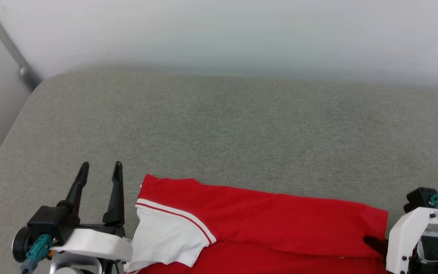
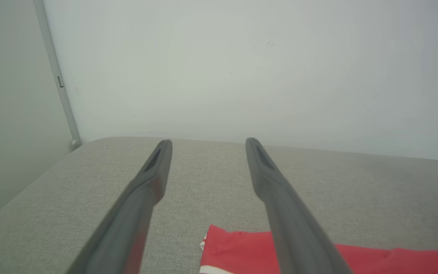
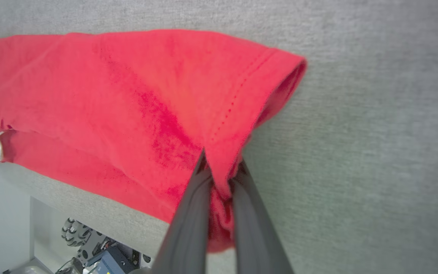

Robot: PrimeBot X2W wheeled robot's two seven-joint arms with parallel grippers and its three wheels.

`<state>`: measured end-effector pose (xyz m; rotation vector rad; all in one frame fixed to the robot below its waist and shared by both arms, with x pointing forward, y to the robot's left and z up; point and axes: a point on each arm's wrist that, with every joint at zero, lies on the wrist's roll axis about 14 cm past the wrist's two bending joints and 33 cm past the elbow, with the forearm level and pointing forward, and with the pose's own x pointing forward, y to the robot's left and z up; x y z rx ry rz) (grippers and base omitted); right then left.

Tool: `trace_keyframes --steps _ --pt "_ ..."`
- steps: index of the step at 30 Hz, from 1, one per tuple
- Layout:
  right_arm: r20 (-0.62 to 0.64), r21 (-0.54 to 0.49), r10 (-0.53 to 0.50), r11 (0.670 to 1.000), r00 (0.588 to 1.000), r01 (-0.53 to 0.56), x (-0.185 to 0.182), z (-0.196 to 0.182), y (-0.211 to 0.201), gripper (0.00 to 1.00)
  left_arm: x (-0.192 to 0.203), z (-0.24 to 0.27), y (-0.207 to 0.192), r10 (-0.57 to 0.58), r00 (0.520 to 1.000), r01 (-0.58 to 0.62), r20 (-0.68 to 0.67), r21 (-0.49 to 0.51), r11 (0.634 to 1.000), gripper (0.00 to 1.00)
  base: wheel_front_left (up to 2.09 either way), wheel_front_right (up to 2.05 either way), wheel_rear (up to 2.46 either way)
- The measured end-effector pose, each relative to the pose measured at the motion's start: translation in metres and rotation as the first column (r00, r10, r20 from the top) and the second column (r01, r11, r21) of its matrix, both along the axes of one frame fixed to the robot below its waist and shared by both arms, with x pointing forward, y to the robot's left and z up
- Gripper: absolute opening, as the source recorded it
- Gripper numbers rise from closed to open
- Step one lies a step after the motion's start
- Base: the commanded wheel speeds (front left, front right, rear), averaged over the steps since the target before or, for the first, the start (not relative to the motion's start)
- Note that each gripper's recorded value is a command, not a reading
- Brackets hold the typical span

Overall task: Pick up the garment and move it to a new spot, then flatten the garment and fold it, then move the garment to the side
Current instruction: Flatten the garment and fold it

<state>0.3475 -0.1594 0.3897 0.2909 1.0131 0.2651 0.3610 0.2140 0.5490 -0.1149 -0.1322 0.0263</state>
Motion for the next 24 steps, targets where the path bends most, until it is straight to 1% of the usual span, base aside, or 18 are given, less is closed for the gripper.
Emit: trace_keyframes --steps 2,5,10,13,17,20,21,24 --pt "0.032 -0.036 0.009 0.999 0.999 -0.008 0.003 0.009 -0.009 0.0 -0.001 0.002 0.001 0.004 1.0 -0.004 0.003 0.002 1.0 1.0 0.0 0.0 0.0" --pt "0.055 -0.066 -0.005 0.998 0.998 0.009 0.003 0.019 -0.022 0.0 0.0 0.005 -0.006 -0.014 1.0 0.014 0.011 -0.005 1.0 1.0 0.0 0.0 0.0" --pt "0.09 -0.117 -0.102 0.987 0.991 0.112 0.005 0.034 -0.067 0.0 0.004 0.008 -0.021 -0.054 0.998 0.054 0.018 -0.014 0.998 1.0 0.0 0.0 0.0" --pt "0.104 -0.145 -0.186 0.969 0.977 0.2 0.003 0.043 -0.1 0.0 0.008 0.005 -0.028 -0.072 0.997 0.072 0.008 -0.014 0.997 1.0 0.0 0.0 0.0" --pt "0.12 -0.18 -0.291 0.934 0.949 0.309 -0.005 0.053 -0.139 0.0 0.011 0.0 -0.034 -0.088 0.996 0.087 -0.008 -0.014 0.996 1.0 0.0 0.0 0.0" --pt "0.122 -0.179 -0.345 0.915 0.931 0.363 -0.009 0.058 -0.154 0.0 0.013 -0.003 -0.037 -0.097 0.995 0.096 -0.017 -0.016 0.995 1.0 0.0 0.0 0.0" --pt "0.108 -0.173 -0.354 0.913 0.929 0.369 -0.011 0.057 -0.155 0.0 0.012 -0.004 -0.037 -0.098 0.995 0.098 -0.021 -0.015 0.995 1.0 0.0 0.0 0.0" --pt "0.044 -0.059 -0.374 0.925 0.926 0.376 -0.016 0.049 -0.132 0.0 0.011 -0.006 -0.038 -0.1 0.995 0.099 -0.027 -0.021 0.995 1.0 0.0 0.0 0.0"
